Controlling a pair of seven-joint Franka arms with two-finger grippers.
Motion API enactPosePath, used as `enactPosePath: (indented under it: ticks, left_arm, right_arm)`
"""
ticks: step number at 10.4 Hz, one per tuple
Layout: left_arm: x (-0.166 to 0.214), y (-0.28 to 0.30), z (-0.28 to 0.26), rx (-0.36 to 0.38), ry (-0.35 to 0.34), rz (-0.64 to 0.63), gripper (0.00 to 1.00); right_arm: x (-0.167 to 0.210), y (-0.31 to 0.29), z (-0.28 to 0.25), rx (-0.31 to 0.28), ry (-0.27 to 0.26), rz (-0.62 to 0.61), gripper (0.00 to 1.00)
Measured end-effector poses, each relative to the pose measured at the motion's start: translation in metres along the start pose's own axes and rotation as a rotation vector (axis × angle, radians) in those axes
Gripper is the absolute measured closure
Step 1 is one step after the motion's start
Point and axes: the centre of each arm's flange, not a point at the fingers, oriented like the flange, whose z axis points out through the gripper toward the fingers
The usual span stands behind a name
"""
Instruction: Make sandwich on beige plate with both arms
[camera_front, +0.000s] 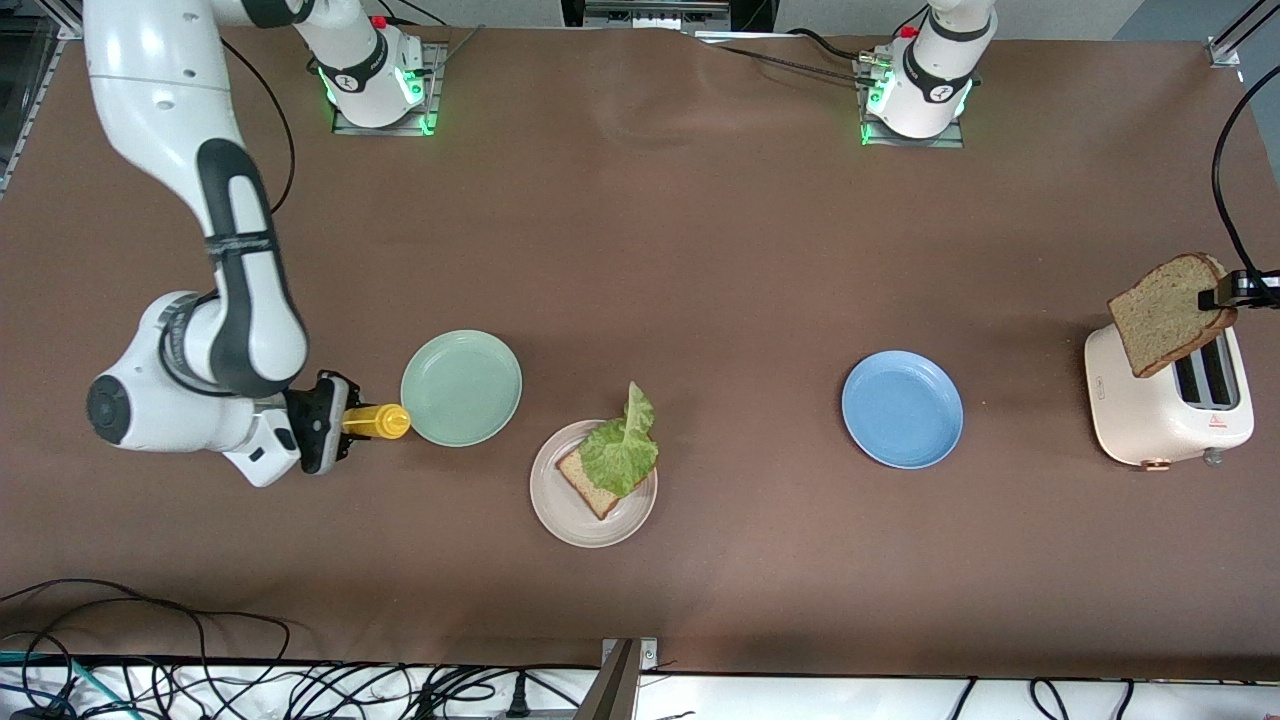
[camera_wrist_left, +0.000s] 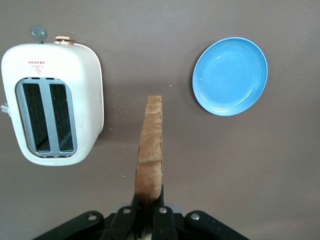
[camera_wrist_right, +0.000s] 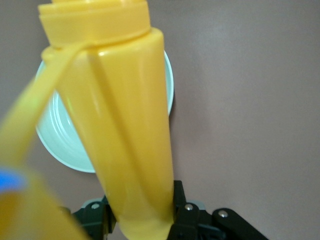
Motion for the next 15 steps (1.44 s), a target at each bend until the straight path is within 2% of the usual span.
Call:
enactPosePath:
  ticks: [2,5,8,12,15]
  left_arm:
    - [0.0,-0.001,0.0,0.0,0.0,-0.001,0.91]
    - [0.0,-0.002,0.0,-0.001,0.0,-0.003,0.91]
    - [-0.001,-0.003,0.0,-0.001,0.0,-0.005,0.91]
    - [-0.001,-0.003,0.0,-0.002,0.0,-0.005,0.91]
    - [0.0,-0.003,0.0,-0.002,0.0,-0.004,0.91]
  right_arm:
    - [0.052,-0.017,-0.009,-0.048,-0.124,0.029,0.55]
    - [0.121,-0.043,-0.009,-0.128,-0.26,0.058,0.55]
    - [0.185,-0.071,0.005,-0.18,-0.407,0.098,0.55]
    - [0.251,-0.097,0.041,-0.257,-0.547,0.149,0.55]
    - [0.278,-0.109,0.069,-0.328,-0.61,0.169,0.55]
